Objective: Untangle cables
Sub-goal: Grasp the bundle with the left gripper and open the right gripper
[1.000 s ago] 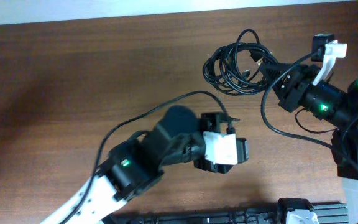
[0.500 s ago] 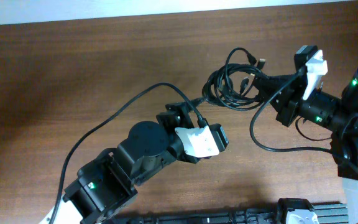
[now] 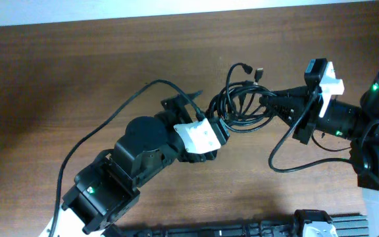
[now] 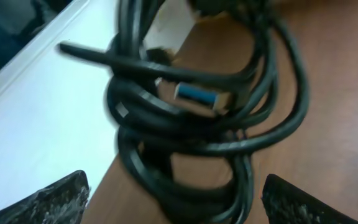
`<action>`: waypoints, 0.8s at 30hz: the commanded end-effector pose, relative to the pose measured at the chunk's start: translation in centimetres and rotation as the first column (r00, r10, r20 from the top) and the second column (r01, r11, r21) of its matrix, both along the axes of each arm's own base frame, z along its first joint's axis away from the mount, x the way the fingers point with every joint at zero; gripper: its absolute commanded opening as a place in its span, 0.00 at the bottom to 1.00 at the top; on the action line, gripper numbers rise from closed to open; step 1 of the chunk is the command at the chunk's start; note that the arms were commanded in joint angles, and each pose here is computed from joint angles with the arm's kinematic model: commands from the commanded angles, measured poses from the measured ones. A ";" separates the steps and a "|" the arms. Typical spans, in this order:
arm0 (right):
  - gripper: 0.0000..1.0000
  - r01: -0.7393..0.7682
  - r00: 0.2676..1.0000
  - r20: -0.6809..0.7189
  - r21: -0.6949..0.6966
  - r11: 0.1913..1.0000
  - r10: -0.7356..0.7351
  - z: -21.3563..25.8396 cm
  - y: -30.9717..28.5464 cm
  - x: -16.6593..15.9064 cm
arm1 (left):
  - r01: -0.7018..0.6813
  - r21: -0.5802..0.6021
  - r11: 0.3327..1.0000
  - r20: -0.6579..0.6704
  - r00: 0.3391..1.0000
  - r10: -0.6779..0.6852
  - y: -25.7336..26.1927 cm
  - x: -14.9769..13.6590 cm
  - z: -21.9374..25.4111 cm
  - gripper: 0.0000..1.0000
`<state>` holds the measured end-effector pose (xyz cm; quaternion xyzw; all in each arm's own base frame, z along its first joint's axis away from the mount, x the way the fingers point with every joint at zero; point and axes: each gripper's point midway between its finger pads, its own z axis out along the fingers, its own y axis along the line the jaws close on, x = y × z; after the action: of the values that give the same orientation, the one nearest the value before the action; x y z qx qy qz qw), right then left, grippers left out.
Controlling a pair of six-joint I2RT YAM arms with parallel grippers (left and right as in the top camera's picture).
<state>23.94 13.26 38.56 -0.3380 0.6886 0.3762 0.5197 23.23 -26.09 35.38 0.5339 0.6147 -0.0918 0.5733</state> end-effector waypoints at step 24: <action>0.29 -0.141 0.989 0.042 0.055 0.988 0.139 2.0 1.2 -2.6 | 0.101 -0.064 0.993 0.004 0.995 -0.101 -2.1 -0.6 1.1 0.00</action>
<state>22.26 14.14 39.13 -0.3615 0.6614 0.4185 0.5067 22.75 -27.70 36.43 0.5405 0.5876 -0.1340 0.5870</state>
